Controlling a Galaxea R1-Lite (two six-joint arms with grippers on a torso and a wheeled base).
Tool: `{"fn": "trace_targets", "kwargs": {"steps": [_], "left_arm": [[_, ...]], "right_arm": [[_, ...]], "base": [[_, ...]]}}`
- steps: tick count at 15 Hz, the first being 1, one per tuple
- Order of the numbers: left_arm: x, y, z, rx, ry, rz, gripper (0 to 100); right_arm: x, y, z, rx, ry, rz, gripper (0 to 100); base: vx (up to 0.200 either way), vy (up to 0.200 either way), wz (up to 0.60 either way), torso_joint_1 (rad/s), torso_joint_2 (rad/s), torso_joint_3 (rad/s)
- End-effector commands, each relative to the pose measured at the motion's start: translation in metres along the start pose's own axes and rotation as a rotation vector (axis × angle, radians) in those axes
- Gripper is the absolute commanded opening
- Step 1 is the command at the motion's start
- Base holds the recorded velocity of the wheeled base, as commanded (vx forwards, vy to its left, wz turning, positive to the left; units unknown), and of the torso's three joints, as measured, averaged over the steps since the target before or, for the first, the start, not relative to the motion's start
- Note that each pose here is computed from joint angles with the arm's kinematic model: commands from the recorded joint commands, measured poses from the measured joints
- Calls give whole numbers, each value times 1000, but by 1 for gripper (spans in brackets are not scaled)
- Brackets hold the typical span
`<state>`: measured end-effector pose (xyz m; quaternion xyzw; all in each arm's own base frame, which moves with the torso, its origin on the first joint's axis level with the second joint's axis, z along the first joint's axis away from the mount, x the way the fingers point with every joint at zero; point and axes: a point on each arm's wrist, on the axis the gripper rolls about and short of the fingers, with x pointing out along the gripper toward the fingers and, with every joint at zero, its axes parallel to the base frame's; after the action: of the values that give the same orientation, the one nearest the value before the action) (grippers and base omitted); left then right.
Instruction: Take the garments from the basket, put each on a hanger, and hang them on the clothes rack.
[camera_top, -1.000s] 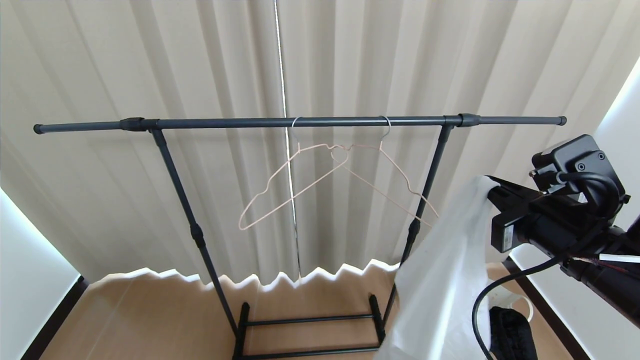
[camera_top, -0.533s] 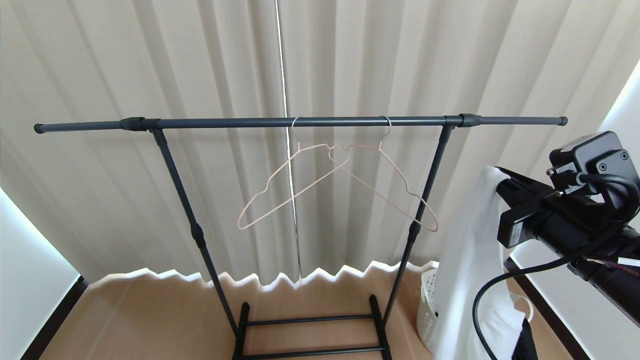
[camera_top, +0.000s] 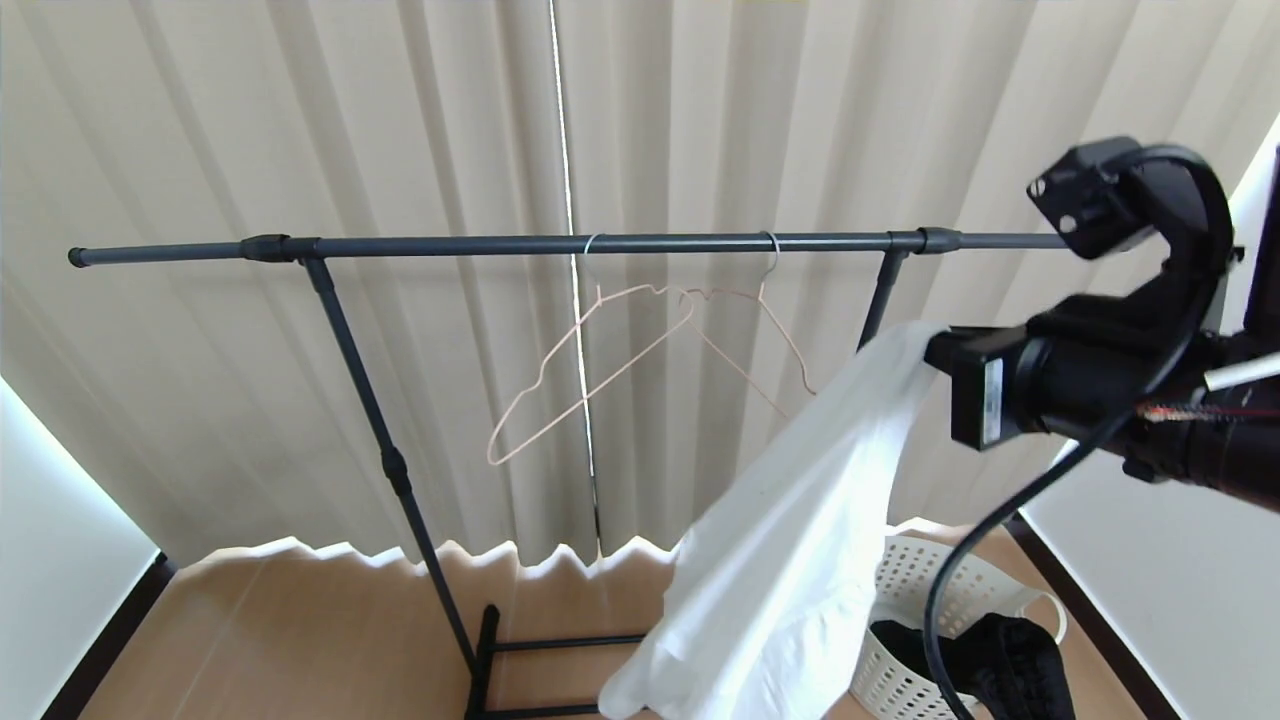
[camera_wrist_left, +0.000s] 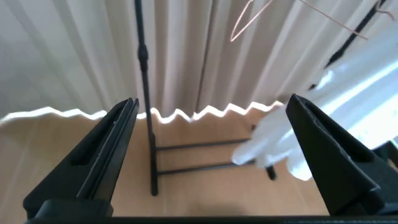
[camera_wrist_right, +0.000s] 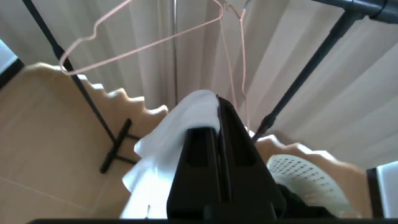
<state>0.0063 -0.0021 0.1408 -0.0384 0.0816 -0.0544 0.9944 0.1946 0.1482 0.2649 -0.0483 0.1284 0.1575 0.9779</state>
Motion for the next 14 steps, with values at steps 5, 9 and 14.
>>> {"fn": "trace_targets", "kwargs": {"steps": [5,9,14], "left_arm": [[108,-44,63,-64,388,-224,100],[152,-93,46,17,409,-259,100],[189,-147,11,93,423,-309,100]], "right_arm": [[93,72,-17,194,135,-35,0],[118,87,-17,293,86,-125,0],[118,88,-6,374,48,-122,0]], "base": [[0,0,0,0,0,0],[0,0,0,0,0,0],[0,0,0,0,0,0]]}}
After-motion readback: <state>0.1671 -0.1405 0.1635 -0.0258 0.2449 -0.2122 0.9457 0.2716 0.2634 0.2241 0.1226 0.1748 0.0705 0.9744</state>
